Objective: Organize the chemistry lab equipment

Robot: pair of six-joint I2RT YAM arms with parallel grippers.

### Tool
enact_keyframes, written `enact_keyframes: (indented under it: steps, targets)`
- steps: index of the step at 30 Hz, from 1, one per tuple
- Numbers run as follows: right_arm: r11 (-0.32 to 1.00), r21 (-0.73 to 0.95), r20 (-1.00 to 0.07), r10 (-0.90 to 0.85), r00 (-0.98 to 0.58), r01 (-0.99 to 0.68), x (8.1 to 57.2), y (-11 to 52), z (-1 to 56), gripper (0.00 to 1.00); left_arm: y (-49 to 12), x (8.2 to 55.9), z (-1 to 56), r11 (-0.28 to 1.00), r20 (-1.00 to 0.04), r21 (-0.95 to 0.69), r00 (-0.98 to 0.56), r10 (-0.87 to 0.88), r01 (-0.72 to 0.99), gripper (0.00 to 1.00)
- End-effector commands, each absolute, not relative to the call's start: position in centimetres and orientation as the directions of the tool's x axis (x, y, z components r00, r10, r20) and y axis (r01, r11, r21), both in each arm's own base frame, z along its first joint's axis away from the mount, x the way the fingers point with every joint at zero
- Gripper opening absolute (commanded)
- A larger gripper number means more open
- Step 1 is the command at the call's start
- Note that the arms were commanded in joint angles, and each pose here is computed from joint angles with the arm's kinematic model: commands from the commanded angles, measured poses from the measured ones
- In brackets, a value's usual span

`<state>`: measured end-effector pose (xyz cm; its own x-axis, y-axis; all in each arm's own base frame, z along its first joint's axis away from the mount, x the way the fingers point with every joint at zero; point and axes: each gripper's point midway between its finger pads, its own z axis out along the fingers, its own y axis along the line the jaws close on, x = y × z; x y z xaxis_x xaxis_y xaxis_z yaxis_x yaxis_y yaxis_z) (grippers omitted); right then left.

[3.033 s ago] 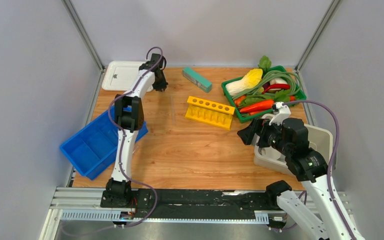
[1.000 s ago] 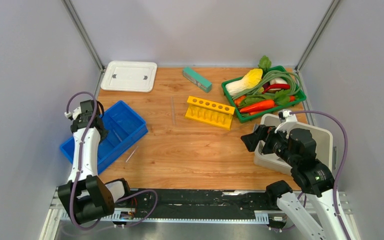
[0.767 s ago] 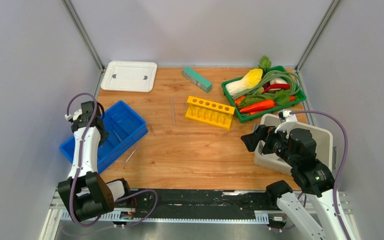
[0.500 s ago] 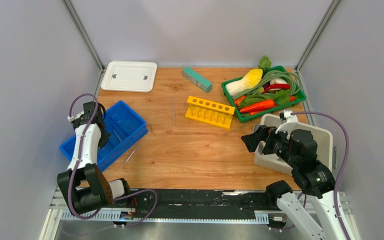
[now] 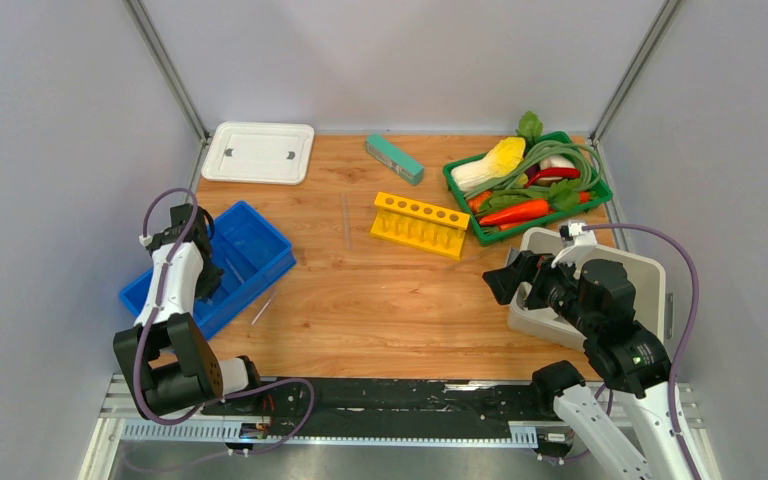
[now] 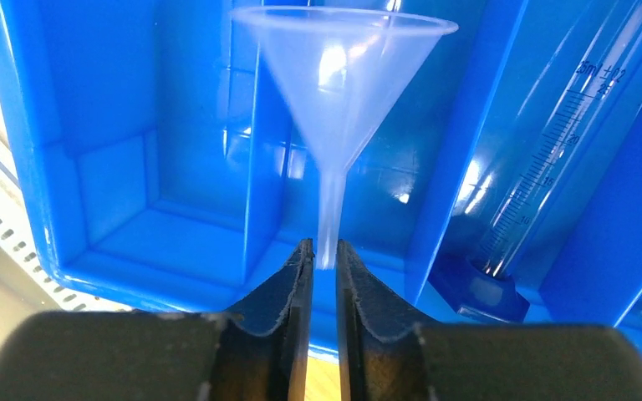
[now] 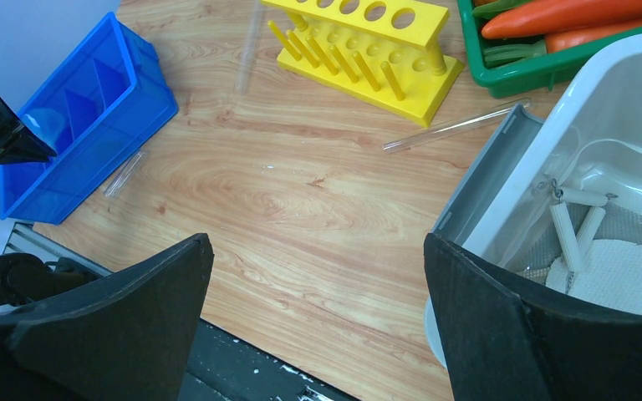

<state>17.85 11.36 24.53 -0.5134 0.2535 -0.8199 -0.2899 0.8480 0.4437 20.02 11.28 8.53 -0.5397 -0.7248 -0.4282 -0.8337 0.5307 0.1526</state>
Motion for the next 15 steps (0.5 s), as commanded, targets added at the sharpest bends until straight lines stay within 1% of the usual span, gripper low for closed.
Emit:
enact_keyframes:
  steps: [1, 8, 12, 15]
  targets:
    - [0.840, 0.449, -0.829, 0.263, -0.494, -0.304, 17.8, 11.5, 25.3, 1.00, 11.5, 19.8, 9.2, 0.510, -0.444, 0.144, -0.516, -0.733, -0.848, 0.24]
    - [0.840, 0.449, -0.829, 0.266, -0.492, -0.304, 17.7, 11.4, 25.3, 1.00, 11.2, 19.9, 9.8, 0.526, -0.444, 0.124, -0.521, -0.729, -0.842, 0.25]
    - [0.838, 0.452, -0.828, 0.267, -0.493, -0.305, 17.7, 11.5, 25.3, 1.00, 10.7, 20.7, 11.2, 0.596, -0.468, 0.070, -0.554, -0.688, -0.800, 0.25]
    - [0.836, 0.456, -0.824, 0.269, -0.498, -0.304, 17.7, 11.6, 25.4, 1.00, 10.4, 21.4, 13.3, 0.667, -0.529, 0.013, -0.571, -0.627, -0.745, 0.29]
